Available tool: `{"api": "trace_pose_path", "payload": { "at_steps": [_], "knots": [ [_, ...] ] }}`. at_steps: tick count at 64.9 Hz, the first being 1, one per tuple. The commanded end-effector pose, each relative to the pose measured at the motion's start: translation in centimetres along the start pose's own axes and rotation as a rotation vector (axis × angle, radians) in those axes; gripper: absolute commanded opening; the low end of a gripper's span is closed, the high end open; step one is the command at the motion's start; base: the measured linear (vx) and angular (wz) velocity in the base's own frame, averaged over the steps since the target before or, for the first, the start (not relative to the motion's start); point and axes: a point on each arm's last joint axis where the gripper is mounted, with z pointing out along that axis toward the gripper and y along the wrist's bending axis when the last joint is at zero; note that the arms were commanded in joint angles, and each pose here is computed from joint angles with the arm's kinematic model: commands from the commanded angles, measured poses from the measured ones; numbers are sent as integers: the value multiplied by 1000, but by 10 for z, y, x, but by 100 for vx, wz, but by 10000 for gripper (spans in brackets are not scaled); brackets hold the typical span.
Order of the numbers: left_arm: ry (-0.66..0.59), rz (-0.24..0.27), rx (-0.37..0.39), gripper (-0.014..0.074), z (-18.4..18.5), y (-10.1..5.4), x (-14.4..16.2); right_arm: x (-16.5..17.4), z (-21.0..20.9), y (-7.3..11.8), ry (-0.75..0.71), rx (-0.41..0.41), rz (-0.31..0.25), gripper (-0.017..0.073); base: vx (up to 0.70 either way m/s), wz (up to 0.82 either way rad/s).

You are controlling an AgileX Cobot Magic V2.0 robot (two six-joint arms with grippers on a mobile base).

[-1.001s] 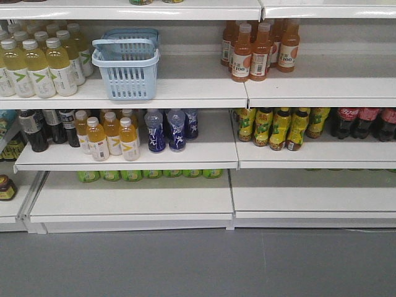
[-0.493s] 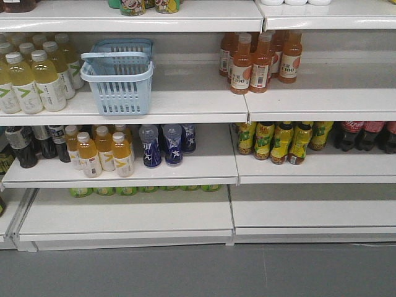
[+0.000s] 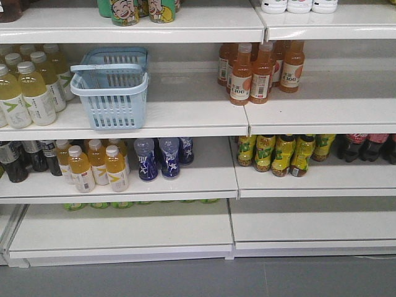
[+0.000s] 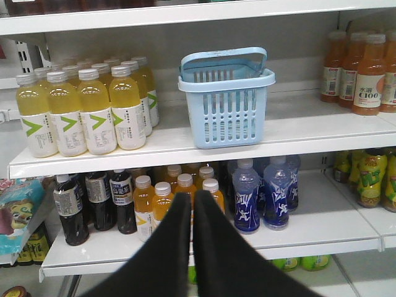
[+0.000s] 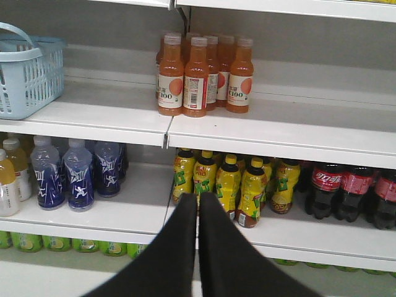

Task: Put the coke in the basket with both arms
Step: 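Raise the left gripper toward the light-blue basket handle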

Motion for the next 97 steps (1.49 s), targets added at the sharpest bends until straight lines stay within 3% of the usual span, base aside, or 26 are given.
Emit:
{"api": "trace_pose_path", "payload": {
  "at_steps": [1,97],
  "knots": [
    [-90,-16,13,-6,-1,-1,-17,-5,-1,-1,-79,9,-4,-2,14,-1],
    [-90,-16,13,-6,-1,-1,-17,-5,-1,-1,-78,9,-4,-2,9,0]
  ]
}}
